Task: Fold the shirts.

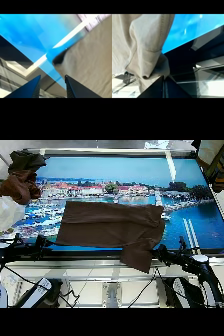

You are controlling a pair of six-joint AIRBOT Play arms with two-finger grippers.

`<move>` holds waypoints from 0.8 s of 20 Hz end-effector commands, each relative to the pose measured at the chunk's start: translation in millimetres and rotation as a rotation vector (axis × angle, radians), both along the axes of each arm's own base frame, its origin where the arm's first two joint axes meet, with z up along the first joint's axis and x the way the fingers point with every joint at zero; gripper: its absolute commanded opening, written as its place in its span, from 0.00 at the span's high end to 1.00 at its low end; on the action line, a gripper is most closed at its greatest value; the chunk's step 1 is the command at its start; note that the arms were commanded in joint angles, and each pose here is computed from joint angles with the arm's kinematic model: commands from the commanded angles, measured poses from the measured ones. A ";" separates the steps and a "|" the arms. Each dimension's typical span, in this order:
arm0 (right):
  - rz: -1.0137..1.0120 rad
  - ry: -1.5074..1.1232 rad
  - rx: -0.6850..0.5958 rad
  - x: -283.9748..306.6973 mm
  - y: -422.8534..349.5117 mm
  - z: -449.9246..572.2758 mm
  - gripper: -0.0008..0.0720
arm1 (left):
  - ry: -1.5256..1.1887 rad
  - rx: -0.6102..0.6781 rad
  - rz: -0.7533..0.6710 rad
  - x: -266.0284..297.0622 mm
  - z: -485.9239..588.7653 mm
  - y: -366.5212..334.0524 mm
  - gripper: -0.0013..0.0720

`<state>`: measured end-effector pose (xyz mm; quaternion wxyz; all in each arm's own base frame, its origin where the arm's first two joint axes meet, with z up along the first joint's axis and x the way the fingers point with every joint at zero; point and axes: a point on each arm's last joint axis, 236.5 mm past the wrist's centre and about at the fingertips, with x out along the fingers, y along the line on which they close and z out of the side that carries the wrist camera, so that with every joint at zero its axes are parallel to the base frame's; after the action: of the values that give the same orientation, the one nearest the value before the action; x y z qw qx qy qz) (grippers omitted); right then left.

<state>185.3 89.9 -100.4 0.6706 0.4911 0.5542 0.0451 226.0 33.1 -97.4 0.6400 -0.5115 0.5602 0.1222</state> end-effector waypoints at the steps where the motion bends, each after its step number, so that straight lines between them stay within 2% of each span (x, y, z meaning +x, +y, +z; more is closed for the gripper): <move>1: -0.011 -0.010 -0.005 3.4 -2.0 0.6 0.95 | 0.037 -0.013 0.031 -0.7 -12.1 3.0 0.51; 7: -0.013 -0.011 -0.002 3.8 -1.6 1.1 0.95 | -0.063 -0.139 0.084 31.5 -12.6 -9.7 0.51; 10: -0.018 -0.014 0.003 4.9 -1.1 2.2 0.95 | -0.051 -0.161 0.085 31.0 -17.8 -12.4 0.51; 11: -0.019 -0.015 0.005 5.2 -1.0 2.4 0.95 | -0.050 -0.161 0.085 30.9 -18.1 -12.4 0.54; 13: -0.021 -0.016 0.007 5.7 -0.8 2.9 0.95 | -0.052 -0.155 0.090 31.7 -18.8 -10.7 0.97; 16: -0.012 -0.015 0.031 4.3 3.9 6.3 0.95 | -0.055 -0.157 0.092 32.5 -18.2 -10.8 0.97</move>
<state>190.3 89.8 -97.6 0.6723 0.4996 0.5445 0.0449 255.7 23.6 -117.2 0.6083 -0.5821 0.5308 0.0969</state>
